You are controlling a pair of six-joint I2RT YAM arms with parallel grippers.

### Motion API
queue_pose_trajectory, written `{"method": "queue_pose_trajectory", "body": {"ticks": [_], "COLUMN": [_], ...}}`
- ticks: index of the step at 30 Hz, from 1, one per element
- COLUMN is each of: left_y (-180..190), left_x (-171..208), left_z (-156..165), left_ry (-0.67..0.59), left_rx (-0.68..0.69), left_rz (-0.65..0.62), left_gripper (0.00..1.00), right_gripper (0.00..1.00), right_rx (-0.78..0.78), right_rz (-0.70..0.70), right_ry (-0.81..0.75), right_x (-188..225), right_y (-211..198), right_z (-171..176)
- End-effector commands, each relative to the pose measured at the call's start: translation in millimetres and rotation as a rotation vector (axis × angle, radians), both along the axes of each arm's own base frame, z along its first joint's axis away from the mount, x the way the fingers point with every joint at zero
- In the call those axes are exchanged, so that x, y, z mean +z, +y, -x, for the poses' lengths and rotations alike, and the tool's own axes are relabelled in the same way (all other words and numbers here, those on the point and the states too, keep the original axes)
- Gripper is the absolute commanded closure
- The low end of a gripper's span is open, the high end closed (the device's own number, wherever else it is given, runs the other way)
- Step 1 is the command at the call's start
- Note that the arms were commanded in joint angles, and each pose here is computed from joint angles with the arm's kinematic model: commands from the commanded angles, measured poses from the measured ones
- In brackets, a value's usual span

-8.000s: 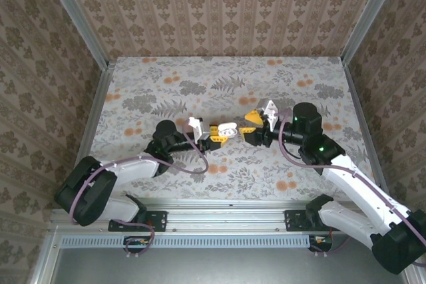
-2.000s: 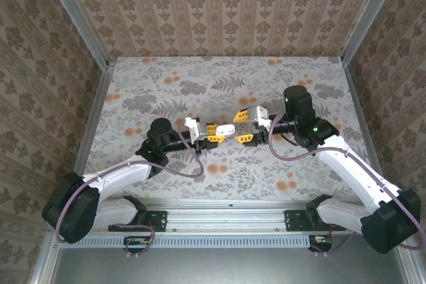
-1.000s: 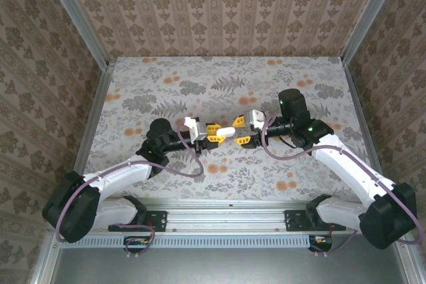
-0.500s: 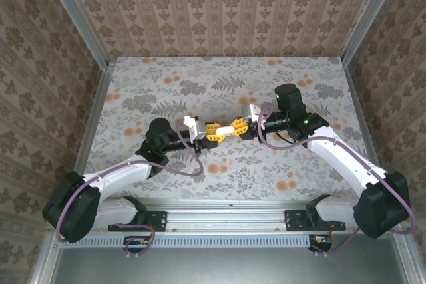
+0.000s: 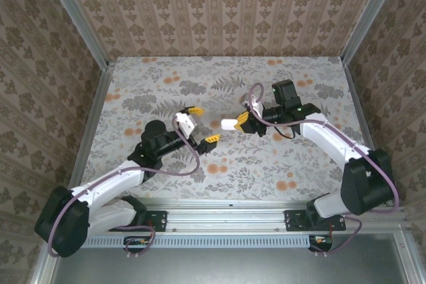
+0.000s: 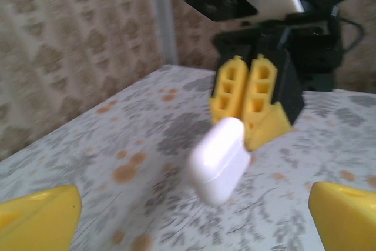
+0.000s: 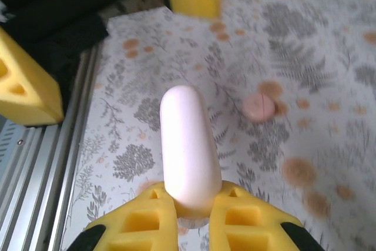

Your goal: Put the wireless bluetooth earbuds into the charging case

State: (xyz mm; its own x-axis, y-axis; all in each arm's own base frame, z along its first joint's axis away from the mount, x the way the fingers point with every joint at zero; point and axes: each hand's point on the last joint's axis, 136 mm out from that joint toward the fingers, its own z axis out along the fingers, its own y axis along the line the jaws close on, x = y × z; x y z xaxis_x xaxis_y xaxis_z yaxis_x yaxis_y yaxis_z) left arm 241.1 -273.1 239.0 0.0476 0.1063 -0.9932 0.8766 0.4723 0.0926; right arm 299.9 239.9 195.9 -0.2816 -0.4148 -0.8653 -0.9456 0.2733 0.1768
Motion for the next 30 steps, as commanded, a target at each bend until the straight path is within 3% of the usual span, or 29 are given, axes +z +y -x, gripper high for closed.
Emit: {"method": "queue_pose_trajectory", "body": {"ticks": [1,5,8,13,20,30], "left_y": [37.7,88.8,145.2,229.5,268.6,276.3], "left_x": [-15.6,-16.5,-21.7,-39.2,-76.9,-110.5], "left_z": [-30.7,-58.0,-74.5,-78.8,-88.5,-107.7], "left_ry": [0.083,0.138,0.171,0.223,0.292,0.313], "left_rx": [0.257,0.532,0.813,1.160,1.277,1.278], "left_rz": [-0.031,-0.024,-0.033,-0.101,-0.182,-0.241], "left_gripper": [0.00,0.00,0.00,0.00,0.00,0.00], "right_gripper": [0.88,0.88,0.87,0.86,0.85,0.64], "right_rx": [-0.127,-0.201,-0.252,-0.303,-0.345,-0.491], "right_rz": [0.041,0.088,0.124,0.165,0.209,0.292], "right_ry": [0.165,0.304,0.384,0.489,0.651,0.715], "right_x": [-16.1,-45.5,-67.1,-94.7,-119.9,-143.2], "right_y": [-5.5,-7.5,-10.1,-15.4,-22.5,-54.3], "right_z": [-15.6,-27.0,-36.5,-51.6,-64.2,-78.4]}}
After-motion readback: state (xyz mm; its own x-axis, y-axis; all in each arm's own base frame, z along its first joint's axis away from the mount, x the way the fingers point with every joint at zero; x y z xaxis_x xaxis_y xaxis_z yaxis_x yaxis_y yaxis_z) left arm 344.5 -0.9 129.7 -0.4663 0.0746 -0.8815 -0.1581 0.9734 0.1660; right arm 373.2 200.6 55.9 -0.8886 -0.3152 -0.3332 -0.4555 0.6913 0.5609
